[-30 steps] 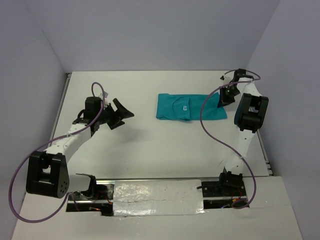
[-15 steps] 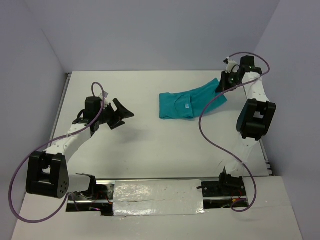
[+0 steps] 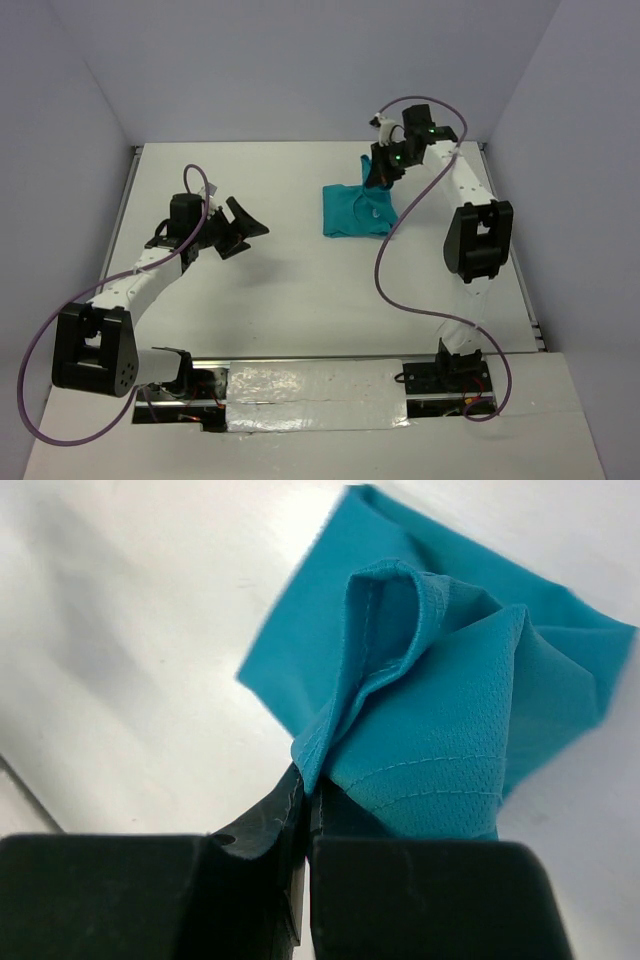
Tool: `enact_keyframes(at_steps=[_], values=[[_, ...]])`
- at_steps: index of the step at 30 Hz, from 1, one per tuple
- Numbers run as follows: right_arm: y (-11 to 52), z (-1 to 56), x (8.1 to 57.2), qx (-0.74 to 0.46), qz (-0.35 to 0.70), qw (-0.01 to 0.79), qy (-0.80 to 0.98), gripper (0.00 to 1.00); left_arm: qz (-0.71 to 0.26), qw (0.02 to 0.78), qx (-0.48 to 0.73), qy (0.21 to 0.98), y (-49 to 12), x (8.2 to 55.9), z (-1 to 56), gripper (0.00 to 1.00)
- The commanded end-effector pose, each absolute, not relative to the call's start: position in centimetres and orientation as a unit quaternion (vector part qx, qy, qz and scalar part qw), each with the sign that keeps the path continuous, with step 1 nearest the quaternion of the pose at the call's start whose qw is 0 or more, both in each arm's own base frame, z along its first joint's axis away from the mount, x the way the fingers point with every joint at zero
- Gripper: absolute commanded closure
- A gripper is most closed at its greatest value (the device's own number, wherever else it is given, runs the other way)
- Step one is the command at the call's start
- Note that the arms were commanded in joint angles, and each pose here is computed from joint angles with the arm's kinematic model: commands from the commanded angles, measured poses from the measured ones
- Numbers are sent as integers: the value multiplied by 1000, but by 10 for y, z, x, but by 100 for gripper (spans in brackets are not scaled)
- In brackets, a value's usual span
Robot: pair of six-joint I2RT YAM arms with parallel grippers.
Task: Fold and stack the t-shirts
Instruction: Grab one side of the 2/3 rectangular tshirt with right arm, then fold the long partially folded tshirt into a neat square
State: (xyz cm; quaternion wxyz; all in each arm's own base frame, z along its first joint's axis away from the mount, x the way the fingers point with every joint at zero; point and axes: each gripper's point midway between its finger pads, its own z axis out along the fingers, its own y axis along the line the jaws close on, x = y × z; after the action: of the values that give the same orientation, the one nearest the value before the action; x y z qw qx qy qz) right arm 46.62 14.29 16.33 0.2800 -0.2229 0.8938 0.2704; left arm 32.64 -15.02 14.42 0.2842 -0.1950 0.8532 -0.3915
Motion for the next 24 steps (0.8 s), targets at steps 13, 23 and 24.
enact_keyframes(at_steps=[13, 23, 24], values=[[221, 130, 455, -257, 258, 242, 899, 100, -397, 294, -188, 849, -149, 324, 150, 7], [228, 141, 438, -266, 273, 245, 891, 100, -396, 293, -189, 849, -149, 321, 148, 7], [230, 147, 437, -268, 275, 252, 888, 100, -397, 291, -189, 850, -149, 321, 147, 7]])
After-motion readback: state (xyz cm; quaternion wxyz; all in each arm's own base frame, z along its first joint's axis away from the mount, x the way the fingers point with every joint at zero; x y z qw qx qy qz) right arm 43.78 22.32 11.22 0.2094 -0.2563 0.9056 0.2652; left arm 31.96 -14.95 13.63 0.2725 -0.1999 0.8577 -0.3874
